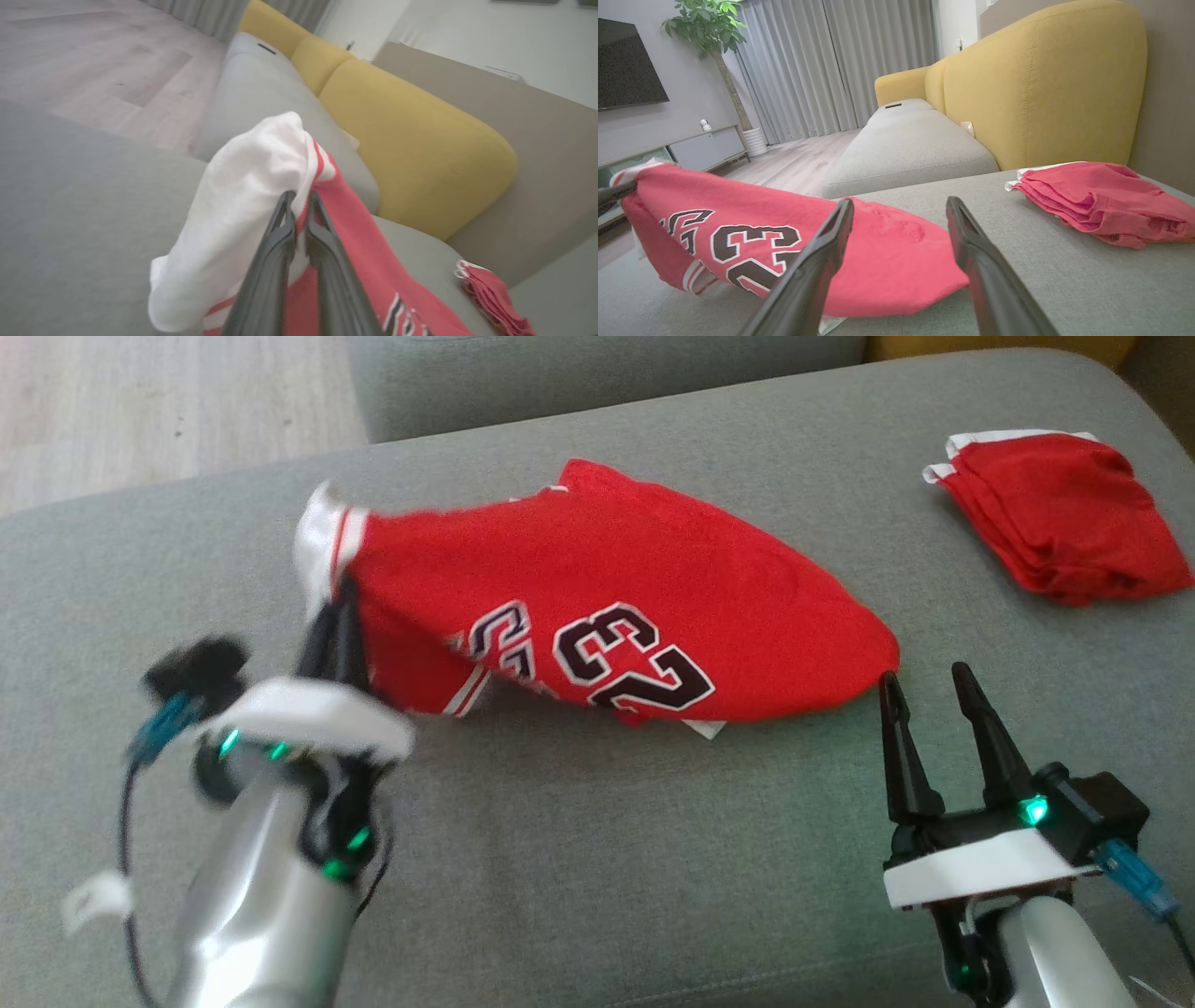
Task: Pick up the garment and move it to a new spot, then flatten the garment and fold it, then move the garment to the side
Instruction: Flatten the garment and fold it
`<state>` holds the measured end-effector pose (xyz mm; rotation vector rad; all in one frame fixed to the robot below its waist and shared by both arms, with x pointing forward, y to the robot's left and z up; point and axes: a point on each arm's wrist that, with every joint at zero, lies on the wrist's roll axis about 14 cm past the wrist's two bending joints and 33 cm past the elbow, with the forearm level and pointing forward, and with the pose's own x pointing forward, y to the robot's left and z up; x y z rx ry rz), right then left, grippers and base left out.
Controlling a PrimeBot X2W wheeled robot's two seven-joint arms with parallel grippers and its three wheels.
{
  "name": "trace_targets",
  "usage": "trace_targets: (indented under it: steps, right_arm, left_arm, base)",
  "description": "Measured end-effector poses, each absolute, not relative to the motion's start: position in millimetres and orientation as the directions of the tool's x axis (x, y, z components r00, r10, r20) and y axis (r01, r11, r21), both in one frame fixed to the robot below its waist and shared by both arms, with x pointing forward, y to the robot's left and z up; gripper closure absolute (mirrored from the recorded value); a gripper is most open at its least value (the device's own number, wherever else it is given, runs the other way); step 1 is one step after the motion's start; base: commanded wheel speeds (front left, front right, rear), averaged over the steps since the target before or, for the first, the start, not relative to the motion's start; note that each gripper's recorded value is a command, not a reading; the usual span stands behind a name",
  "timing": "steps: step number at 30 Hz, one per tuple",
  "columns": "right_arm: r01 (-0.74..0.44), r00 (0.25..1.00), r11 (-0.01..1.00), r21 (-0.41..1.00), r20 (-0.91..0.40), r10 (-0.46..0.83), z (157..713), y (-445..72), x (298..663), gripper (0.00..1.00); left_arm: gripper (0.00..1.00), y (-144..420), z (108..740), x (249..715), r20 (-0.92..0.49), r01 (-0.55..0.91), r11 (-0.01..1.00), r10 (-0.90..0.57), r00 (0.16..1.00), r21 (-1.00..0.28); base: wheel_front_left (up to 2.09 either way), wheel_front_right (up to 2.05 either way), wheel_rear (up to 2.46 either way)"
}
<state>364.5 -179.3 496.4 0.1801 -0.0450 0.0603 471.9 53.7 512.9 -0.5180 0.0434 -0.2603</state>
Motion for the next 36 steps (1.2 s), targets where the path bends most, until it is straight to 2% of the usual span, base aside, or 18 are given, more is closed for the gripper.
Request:
trace_targets:
  steps: [3,7,12,15,18,25,31,36]
  right_arm:
    - [-0.074,0.997,0.982,0.171,0.048,0.067,495.6,-176.5,365.1,0.00]
    - [-0.078,0.997,0.982,0.172,0.033,0.073,490.6,-174.2,360.3,0.00]
    - [-0.083,0.996,0.981,0.174,0.026,0.079,488.3,-172.1,354.5,0.00]
    - [-0.080,0.997,0.982,0.172,0.028,0.077,489.1,-173.3,351.2,0.00]
    - [-0.074,0.997,0.983,0.167,0.017,0.072,485.7,-176.3,349.2,0.00]
    - [-0.082,0.996,0.984,0.160,-0.019,0.086,475.0,-174.1,352.2,0.00]
    - [-0.097,0.995,0.984,0.148,-0.012,0.100,477.1,-172.9,369.7,0.00]
    - [-0.068,0.998,0.979,0.192,0.006,0.068,481.3,-182.1,385.7,0.00]
  left_arm:
    - [0.00,88.2,489.3,462.0,-0.029,0.131,0.856,-0.168,0.985,-0.499]
    - [0.00,108.2,478.5,447.8,-0.043,0.092,0.882,-0.126,0.991,-0.462]
    - [0.00,111.3,482.2,433.7,-0.020,0.112,0.911,-0.130,0.991,-0.396]
    - [0.00,78.4,473.4,417.9,-0.044,0.204,0.899,-0.239,0.970,-0.387]
    - [0.00,27.4,445.4,385.3,-0.127,0.324,0.862,-0.399,0.908,-0.389]
    - [0.00,-50.3,406.0,332.3,-0.289,0.461,0.730,-0.645,0.707,-0.504]
    - [0.00,-91.6,413.0,351.5,-0.295,0.558,0.659,-0.739,0.606,-0.503]
    - [0.00,-111.9,402.1,359.9,-0.362,0.500,0.629,-0.766,0.532,-0.596]
  base:
    - [0.00,0.00,0.00]
    - [0.00,0.00,0.00]
    - [0.00,0.00,0.00]
    - [0.00,0.00,0.00]
    - [0.00,0.00,0.00]
    - [0.00,0.00,0.00]
    - [0.00,0.00,0.00]
    - [0.00,0.00,0.00]
